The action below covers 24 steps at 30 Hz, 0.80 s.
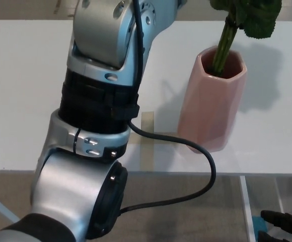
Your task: Use the left hand to pick up the rose and then lift and insert it into the pink vase.
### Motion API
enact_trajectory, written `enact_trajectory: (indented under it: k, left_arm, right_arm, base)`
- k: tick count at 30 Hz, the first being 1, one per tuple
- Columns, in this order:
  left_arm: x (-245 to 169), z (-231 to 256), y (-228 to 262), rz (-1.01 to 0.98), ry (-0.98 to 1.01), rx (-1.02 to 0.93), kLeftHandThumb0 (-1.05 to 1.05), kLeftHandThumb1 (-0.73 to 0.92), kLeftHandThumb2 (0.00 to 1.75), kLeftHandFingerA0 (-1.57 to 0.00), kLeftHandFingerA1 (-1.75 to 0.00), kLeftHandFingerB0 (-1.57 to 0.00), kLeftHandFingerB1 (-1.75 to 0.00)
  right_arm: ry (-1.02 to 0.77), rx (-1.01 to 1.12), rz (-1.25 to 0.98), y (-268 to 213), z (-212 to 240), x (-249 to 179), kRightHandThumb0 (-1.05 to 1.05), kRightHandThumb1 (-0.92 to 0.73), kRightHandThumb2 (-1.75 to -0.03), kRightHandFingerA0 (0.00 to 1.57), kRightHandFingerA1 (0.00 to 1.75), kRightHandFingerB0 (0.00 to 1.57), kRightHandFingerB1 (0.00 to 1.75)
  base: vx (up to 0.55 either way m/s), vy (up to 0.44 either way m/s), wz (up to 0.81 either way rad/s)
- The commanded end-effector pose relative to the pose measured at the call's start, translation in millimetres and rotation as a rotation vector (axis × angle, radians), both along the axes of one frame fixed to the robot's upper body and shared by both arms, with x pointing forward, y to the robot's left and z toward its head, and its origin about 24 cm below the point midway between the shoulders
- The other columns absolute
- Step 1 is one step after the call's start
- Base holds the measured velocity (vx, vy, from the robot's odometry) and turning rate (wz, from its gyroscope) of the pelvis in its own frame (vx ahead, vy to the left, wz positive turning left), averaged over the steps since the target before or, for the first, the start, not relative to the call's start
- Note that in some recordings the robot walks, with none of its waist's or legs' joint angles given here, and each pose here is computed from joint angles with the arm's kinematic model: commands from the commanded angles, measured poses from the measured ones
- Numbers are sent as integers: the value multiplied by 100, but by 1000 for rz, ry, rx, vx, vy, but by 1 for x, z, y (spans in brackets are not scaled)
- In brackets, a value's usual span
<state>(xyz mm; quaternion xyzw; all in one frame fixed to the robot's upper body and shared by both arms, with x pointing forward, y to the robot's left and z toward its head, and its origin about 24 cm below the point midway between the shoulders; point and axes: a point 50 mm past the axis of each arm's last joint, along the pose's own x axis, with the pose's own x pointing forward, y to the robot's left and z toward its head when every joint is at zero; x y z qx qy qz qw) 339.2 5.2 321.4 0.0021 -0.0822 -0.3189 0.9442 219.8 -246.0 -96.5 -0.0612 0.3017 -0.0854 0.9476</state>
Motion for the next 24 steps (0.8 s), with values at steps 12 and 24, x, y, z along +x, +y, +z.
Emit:
enact_trajectory:
  k: [12,24]
  left_arm:
    - [11,5,0,26,-37,-4,-17,79,67,-95,-150,-80,-87]
    - [15,0,-3,47,-59,6,-17,79,67,-94,-149,-80,-89]
  right_arm:
    - [19,1,-5,-2,-1,-2,-20,-60,-57,64,52,57,49]
    - [-2,5,7,-1,2,4,-20,-60,-57,65,52,57,49]
  base:
    - [0,0,0]
    - [0,0,0]
